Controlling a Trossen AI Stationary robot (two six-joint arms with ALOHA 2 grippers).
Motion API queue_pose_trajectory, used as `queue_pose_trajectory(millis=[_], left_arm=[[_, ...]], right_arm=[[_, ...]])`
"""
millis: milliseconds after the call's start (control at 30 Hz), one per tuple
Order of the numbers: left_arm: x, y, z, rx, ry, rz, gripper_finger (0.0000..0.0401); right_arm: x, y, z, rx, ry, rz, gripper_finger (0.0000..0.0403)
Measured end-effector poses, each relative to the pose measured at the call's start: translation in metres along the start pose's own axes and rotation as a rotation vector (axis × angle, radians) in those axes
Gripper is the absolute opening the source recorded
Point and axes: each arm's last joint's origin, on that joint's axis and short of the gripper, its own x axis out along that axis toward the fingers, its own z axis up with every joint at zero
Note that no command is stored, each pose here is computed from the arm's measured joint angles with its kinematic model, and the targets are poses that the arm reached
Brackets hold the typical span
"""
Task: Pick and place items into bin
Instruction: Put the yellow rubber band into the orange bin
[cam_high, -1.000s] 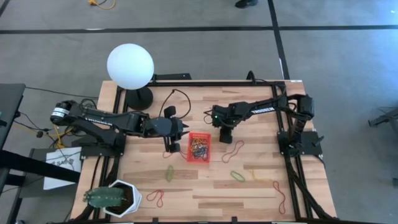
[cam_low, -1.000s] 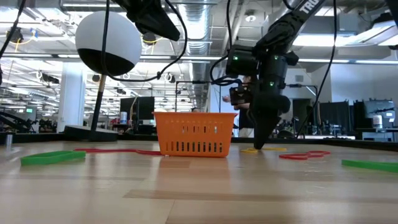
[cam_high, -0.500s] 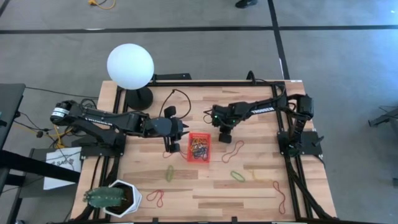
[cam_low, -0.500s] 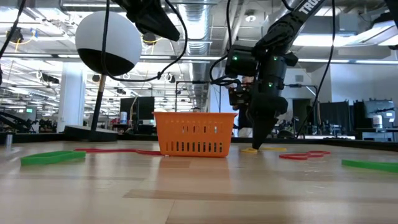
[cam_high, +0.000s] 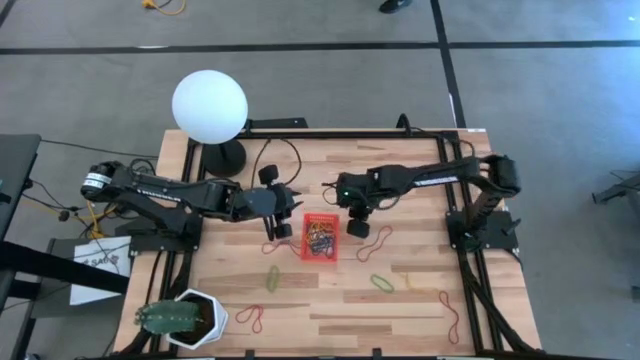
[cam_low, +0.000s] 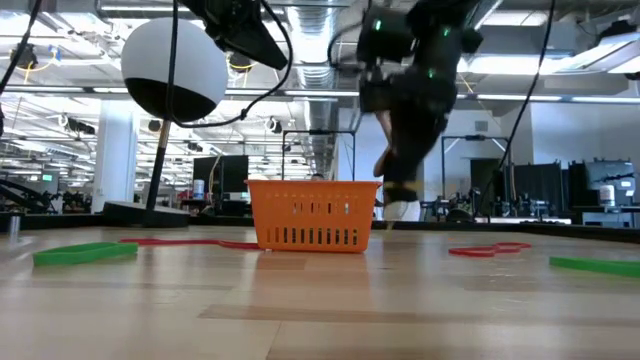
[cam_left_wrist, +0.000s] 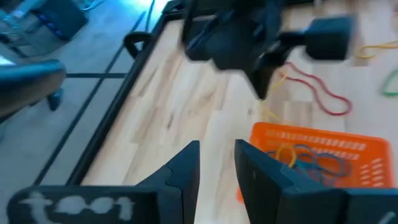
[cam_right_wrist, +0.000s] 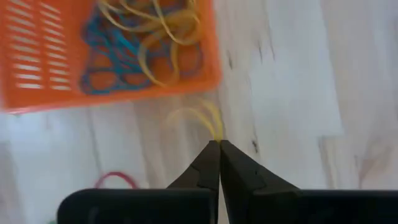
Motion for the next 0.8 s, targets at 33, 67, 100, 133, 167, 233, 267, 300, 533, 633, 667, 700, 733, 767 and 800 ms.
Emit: queue_pose_trajectory(millis=[33,67,100,133,167,233,267,300,533,633,667,700,733,767,800], left_arm=[[0.0,0.0,0.0,0.002,0.0,0.01,0.0091],[0.0,0.0,0.0,0.002,0.0,0.016,0.0091],[0.0,0.001,0.0,0.004,0.001,0.028,0.0091],[0.0,0.001,0.0,0.002,-0.003,0.041,0.0091],[0.0,0.001,0.001,-0.003,-0.01,0.05,0.0091],[0.0,0.003,0.001,-0.005,-0.011,0.079,0.0091],[0.0,0.003,0.001,-0.007,-0.014,0.091,0.0091],[0.0,0.003,0.002,-0.008,-0.015,0.098,0.0091],[0.0,0.003,0.001,-0.009,-0.009,0.1,0.0091],[0.0,0.003,0.0,-0.007,-0.004,0.097,0.0091],[0.0,0.003,0.0,-0.004,0.0,0.097,0.0091],[0.0,0.003,0.0,-0.003,0.001,0.096,0.0091],[0.0,0.003,0.0,-0.004,0.001,0.092,0.0091],[0.0,0.003,0.0,-0.003,0.002,0.092,0.0091],[0.0,0.003,0.0,-0.003,0.002,0.092,0.0091]], right_arm=[[-0.006,0.007,0.002,-0.021,-0.025,0.005,0.0001],[-0.013,0.015,0.004,-0.044,-0.06,0.015,0.0001],[-0.02,0.023,0.006,-0.068,-0.101,0.026,0.0001],[-0.025,0.03,0.008,-0.09,-0.146,0.038,0.0001],[-0.029,0.037,0.011,-0.112,-0.194,0.052,0.0],[-0.03,0.049,0.016,-0.147,-0.267,0.075,0.0],[-0.029,0.054,0.02,-0.163,-0.312,0.085,0.0],[-0.03,0.059,0.023,-0.175,-0.346,0.093,0.0],[0.003,0.074,0.036,-0.26,-0.415,0.07,0.0],[0.021,0.066,0.031,-0.232,-0.323,-0.009,0.0],[0.027,0.063,0.028,-0.223,-0.284,-0.033,0.0],[0.032,0.061,0.027,-0.217,-0.255,-0.052,0.0],[0.034,0.059,0.026,-0.213,-0.237,-0.064,0.0],[0.035,0.058,0.024,-0.206,-0.222,-0.078,0.0],[0.035,0.056,0.024,-0.194,-0.221,-0.082,0.0]])
